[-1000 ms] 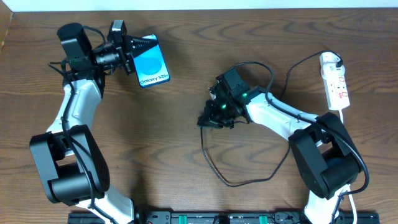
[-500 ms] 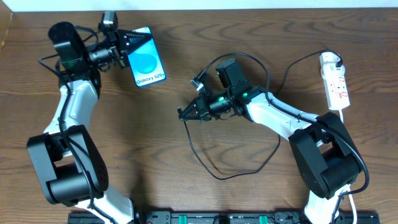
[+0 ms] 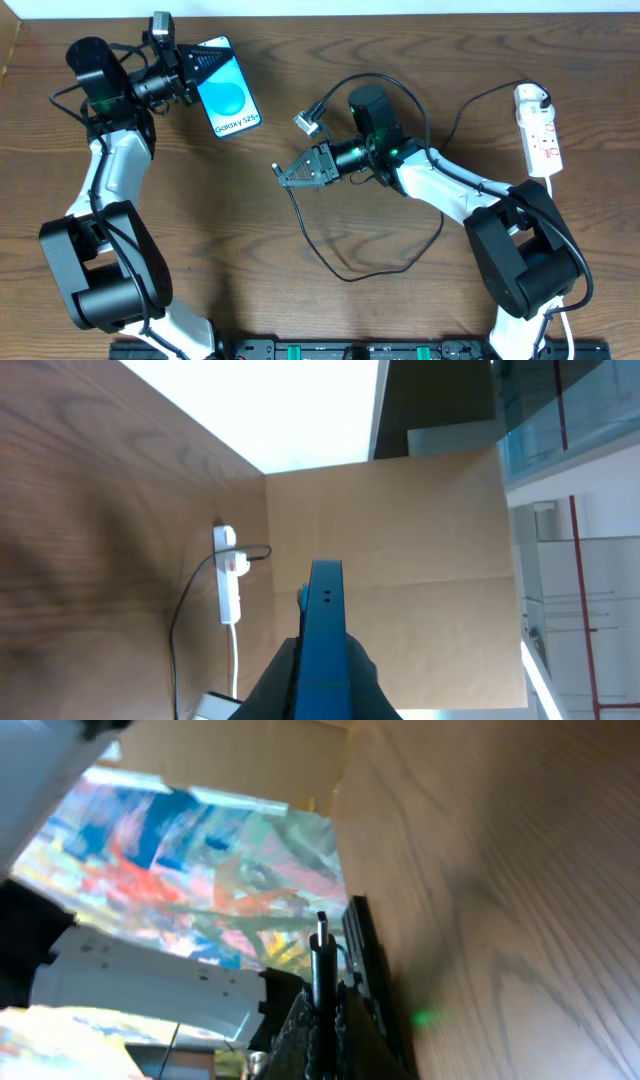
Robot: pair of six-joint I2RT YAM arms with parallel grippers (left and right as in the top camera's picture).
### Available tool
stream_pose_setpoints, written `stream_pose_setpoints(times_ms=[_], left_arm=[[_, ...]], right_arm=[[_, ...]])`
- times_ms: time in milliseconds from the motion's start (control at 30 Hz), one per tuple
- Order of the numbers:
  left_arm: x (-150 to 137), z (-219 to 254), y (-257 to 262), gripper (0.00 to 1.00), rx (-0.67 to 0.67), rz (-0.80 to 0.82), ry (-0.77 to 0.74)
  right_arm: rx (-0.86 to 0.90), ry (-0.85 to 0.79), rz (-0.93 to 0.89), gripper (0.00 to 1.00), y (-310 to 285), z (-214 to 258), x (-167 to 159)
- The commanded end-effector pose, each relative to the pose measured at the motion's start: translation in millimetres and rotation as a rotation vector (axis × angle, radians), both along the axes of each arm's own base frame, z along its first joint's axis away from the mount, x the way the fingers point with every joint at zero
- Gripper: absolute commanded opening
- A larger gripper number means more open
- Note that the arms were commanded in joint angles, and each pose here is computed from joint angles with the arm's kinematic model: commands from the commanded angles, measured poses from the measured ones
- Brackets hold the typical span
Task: Plug charger to phone and switch on socket
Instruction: 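Lift the cable end and carry it toward the phone's bottom port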
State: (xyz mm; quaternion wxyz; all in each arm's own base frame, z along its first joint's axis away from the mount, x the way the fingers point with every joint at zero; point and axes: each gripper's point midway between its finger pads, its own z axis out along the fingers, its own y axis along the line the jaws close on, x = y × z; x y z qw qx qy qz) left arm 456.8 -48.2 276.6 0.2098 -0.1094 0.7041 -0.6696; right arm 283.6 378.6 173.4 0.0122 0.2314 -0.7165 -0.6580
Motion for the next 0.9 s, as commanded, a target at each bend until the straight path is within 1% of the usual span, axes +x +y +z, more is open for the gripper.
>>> stream_pose_setpoints(times_ms=[0,433,633,867], left_arm=[[2.2,9.7,2.2,0.07,0.021,0.027,-0.051],[8.3,9.4,5.1,0.08,0.023,0.067,-0.049],[7.9,9.4,1.4,0.07,0.018,0.059,-0.040],[6.4,9.4,-12.2,0.08,0.018,0.030,-0.041]], right_arm=[[0.031,0.021,0.051,0.01,3.1,9.2,-7.7],[0.124,-0.011,0.016,0.01,10.6,49.1,4.4],[0.134,0.022,-0.036,0.01,13.4,59.1,12.7],[0.160,0.011,-0.052,0.01,14.1,68.1,15.4]])
